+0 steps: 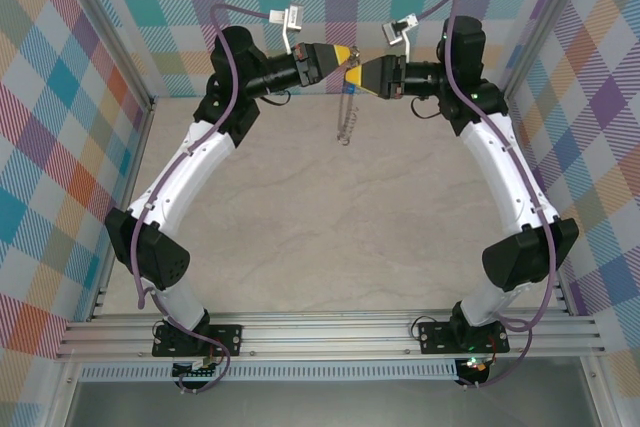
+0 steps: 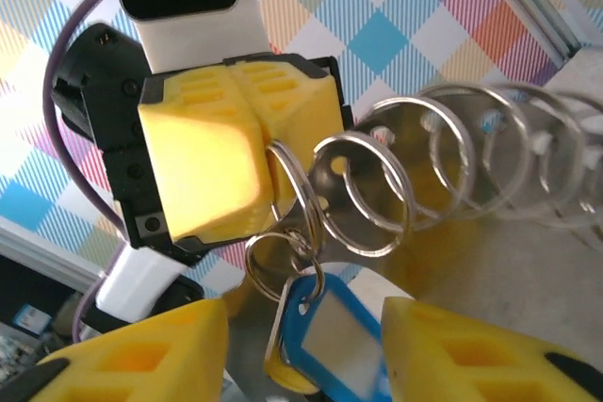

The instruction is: Put the keys on the keyring

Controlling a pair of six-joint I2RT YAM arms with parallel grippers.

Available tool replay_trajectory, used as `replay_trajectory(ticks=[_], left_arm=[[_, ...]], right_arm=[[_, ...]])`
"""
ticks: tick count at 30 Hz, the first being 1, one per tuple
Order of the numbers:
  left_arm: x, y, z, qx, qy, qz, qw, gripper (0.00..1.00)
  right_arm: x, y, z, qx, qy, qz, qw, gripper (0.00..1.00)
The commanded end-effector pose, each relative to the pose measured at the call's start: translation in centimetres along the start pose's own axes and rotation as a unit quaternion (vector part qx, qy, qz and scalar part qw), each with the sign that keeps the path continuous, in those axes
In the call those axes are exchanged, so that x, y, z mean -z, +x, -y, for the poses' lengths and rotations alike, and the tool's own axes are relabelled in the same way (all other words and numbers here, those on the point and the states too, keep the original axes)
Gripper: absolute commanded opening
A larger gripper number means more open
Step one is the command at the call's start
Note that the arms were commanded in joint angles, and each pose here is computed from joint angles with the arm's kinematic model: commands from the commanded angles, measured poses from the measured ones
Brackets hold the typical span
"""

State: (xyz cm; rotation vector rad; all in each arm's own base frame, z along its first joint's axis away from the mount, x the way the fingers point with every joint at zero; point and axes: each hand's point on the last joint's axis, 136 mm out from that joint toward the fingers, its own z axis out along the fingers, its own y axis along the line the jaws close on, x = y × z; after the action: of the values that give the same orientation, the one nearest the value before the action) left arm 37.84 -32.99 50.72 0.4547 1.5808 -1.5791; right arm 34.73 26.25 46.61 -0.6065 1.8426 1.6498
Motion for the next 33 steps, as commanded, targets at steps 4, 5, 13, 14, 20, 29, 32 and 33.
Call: replay_trajectory(ticks=[4,5,13,14,20,29,32,33], left_arm=[[1.0,-2.5,4.1,-0.044,0.042,0.043,0.997,0.00],[1.0,-2.5,4.2,-0.044,0.044,0.042,0.997,0.00],[0.7,-2.3,4.4,-0.041,0.056,0.036,0.997,0.00],[0.7,-2.4,4.4,-0.040,0.058,0.036,0.997,0.00],[0.6,-2.4,4.7,-0.037,0.067,0.036,0.996,0.00],[0.4,-2.5,4.9,-0.038,0.069,0.037,0.996,0.00],[0.4,-2.5,5.0,-0.038,0.070,0.037,0.996,0.00],[0.4,-2.6,4.9,-0.038,0.068,0.038,0.996,0.00]], right_arm=[[4.0,-0.7,-1.3,0.024,0.015,0.029,0.999,0.51],[4.5,-1.0,-1.4,0.025,0.019,0.037,0.999,0.51],[4.9,-4.4,-1.6,0.033,0.021,0.088,0.995,0.48],[4.8,-4.8,-1.6,0.035,0.018,0.091,0.995,0.47],[3.9,-6.1,-1.8,0.039,0.006,0.098,0.994,0.46],[1.2,-6.2,-2.6,0.044,-0.022,0.074,0.996,0.46],[0.7,-5.8,-2.6,0.044,-0.027,0.067,0.996,0.43],[0.6,-5.7,-2.6,0.042,-0.027,0.065,0.997,0.42]])
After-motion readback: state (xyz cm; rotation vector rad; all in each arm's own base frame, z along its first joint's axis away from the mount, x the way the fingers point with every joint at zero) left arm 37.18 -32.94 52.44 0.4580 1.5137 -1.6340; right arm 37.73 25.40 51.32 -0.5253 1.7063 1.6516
